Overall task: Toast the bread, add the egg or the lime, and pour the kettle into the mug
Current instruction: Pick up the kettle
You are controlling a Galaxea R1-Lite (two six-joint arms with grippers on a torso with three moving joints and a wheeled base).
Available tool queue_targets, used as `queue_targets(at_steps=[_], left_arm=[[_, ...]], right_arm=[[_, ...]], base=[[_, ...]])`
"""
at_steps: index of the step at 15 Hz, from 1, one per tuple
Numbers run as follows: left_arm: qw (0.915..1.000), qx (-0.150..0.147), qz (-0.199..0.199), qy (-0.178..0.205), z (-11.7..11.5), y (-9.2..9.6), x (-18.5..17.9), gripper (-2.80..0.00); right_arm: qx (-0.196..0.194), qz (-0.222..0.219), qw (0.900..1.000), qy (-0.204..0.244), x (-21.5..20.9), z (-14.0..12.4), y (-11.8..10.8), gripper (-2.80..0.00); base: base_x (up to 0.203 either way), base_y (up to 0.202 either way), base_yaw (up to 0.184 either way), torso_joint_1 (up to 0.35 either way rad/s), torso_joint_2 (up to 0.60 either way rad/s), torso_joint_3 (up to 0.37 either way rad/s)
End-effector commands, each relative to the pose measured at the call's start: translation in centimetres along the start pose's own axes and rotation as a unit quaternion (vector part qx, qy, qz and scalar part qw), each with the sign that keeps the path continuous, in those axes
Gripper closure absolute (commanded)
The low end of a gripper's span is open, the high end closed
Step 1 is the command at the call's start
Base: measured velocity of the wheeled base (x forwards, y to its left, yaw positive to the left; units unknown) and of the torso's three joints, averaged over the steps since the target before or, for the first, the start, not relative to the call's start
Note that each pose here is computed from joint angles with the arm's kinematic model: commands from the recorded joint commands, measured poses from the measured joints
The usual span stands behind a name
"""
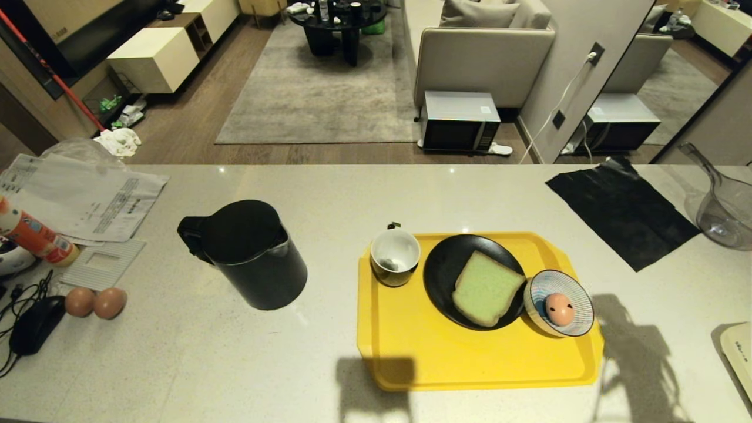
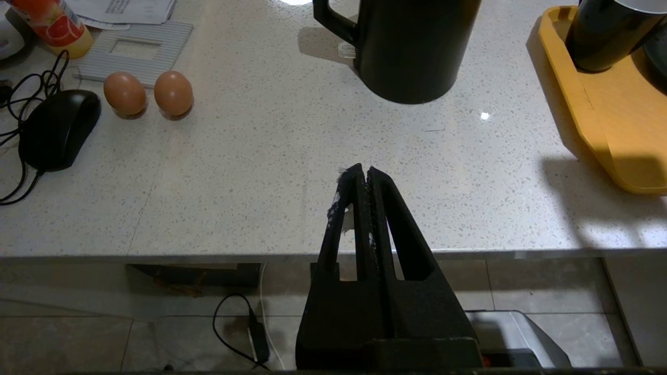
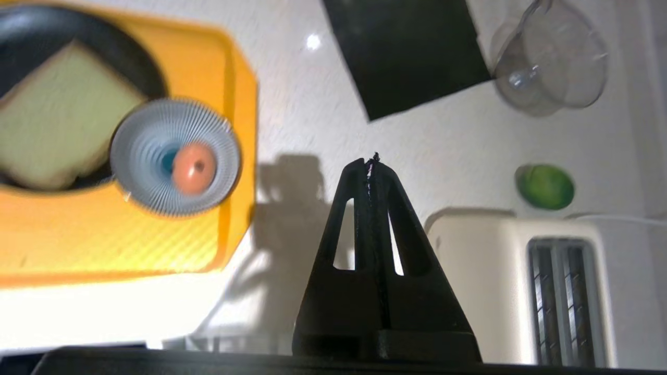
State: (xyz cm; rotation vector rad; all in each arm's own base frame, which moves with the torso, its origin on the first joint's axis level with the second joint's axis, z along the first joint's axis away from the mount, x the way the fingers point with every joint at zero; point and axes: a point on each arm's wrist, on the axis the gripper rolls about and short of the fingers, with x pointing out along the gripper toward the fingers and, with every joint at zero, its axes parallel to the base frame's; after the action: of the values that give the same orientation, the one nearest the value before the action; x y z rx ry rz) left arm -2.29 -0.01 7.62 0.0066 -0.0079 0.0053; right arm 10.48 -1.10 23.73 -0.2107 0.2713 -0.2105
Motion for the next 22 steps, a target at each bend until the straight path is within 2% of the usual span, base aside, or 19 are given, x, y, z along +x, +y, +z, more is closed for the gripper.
queue_targets(at_steps=[1, 5, 10, 13, 16, 18, 22], left_arm=[[1.0000, 0.000, 0.000, -0.001, 0.0, 0.0, 0.0, 0.00], [1.0000, 0.000, 0.000, -0.001, 0.0, 0.0, 0.0, 0.00], [1.0000, 0.000, 0.000, -0.001, 0.0, 0.0, 0.0, 0.00], [1.0000, 0.000, 0.000, -0.001, 0.0, 0.0, 0.0, 0.00], [1.0000, 0.000, 0.000, -0.001, 0.0, 0.0, 0.0, 0.00], [1.0000, 0.000, 0.000, -0.001, 0.0, 0.0, 0.0, 0.00], [1.0000, 0.000, 0.001, -0.001, 0.0, 0.0, 0.0, 0.00]], right_arm=[[-0.001, 0.016, 1.000, -0.013, -2.7, -3.4, 0.4, 0.00], [-0.005, 0.041, 0.999, -0.002, -4.9, -9.8, 1.4, 0.00], [0.003, 0.064, 0.997, -0.053, -6.9, -16.8, 2.5, 0.00], [0.020, 0.108, 0.986, -0.124, -7.5, -17.7, 2.6, 0.00], [0.053, 0.107, 0.979, -0.166, -8.2, -18.5, 2.6, 0.00], [0.085, 0.108, 0.977, -0.160, -8.2, -18.6, 2.6, 0.00], [0.092, 0.106, 0.977, -0.159, -8.2, -18.6, 2.6, 0.00]], base=[[0.000, 0.000, 0.000, 0.000, 0.00, 0.000], [0.000, 0.000, 0.000, 0.000, 0.00, 0.000], [0.000, 0.000, 0.000, 0.000, 0.00, 0.000], [0.000, 0.000, 0.000, 0.000, 0.00, 0.000], [0.000, 0.000, 0.000, 0.000, 0.00, 0.000], [0.000, 0.000, 0.000, 0.000, 0.00, 0.000], [0.000, 0.000, 0.000, 0.000, 0.00, 0.000]])
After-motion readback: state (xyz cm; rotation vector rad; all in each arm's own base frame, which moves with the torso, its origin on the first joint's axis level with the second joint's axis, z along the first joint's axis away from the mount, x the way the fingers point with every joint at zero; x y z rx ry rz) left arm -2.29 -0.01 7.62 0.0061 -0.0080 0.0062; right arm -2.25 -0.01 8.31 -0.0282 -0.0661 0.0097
